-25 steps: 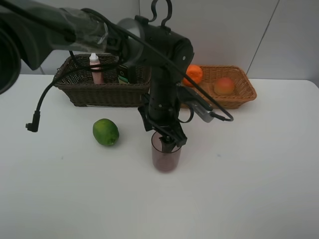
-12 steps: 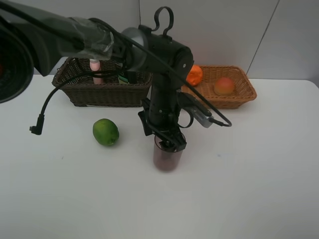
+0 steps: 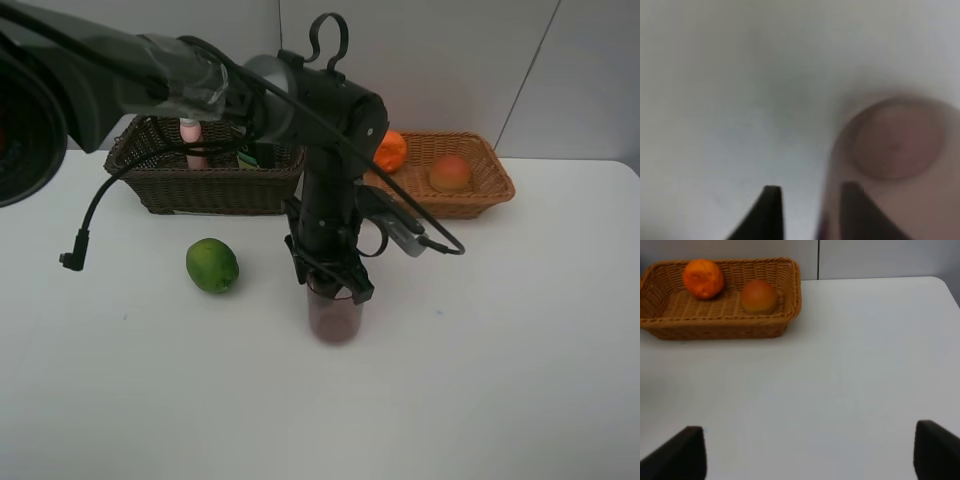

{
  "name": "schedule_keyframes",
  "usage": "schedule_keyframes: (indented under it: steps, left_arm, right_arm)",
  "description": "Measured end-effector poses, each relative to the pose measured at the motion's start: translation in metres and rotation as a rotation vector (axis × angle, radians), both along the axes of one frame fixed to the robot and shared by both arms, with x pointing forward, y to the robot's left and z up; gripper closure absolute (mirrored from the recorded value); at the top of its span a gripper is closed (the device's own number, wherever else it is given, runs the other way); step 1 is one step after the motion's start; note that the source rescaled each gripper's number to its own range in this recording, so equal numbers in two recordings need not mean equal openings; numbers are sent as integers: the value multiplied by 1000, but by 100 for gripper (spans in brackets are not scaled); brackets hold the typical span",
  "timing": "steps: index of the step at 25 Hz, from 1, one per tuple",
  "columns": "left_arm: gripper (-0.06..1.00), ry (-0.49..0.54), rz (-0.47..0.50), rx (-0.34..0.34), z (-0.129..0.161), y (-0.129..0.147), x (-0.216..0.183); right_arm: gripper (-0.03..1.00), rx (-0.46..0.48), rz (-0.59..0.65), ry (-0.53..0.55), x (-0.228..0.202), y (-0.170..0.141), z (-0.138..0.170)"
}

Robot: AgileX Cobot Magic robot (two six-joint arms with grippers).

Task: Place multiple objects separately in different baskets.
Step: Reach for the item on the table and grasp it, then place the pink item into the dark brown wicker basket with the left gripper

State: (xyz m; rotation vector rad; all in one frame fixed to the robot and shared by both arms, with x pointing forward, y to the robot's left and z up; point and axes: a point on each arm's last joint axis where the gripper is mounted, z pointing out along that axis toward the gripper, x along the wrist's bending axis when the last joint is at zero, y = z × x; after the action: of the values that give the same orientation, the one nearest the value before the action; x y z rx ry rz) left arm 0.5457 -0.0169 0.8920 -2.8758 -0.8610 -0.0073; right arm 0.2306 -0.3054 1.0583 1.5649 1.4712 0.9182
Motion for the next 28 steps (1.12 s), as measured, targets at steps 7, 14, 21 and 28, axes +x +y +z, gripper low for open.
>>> schedule_keyframes:
  steps: [7, 14, 21, 28]
  left_arm:
    - [93, 5, 0, 5, 0, 0, 0]
    - [93, 5, 0, 5, 0, 0, 0]
    - [93, 5, 0, 5, 0, 0, 0]
    - [93, 5, 0, 5, 0, 0, 0]
  right_arm:
    - [11, 0, 0, 0, 0, 0, 0]
    - [11, 0, 0, 0, 0, 0, 0]
    - [11, 0, 0, 0, 0, 0, 0]
    - [11, 0, 0, 0, 0, 0, 0]
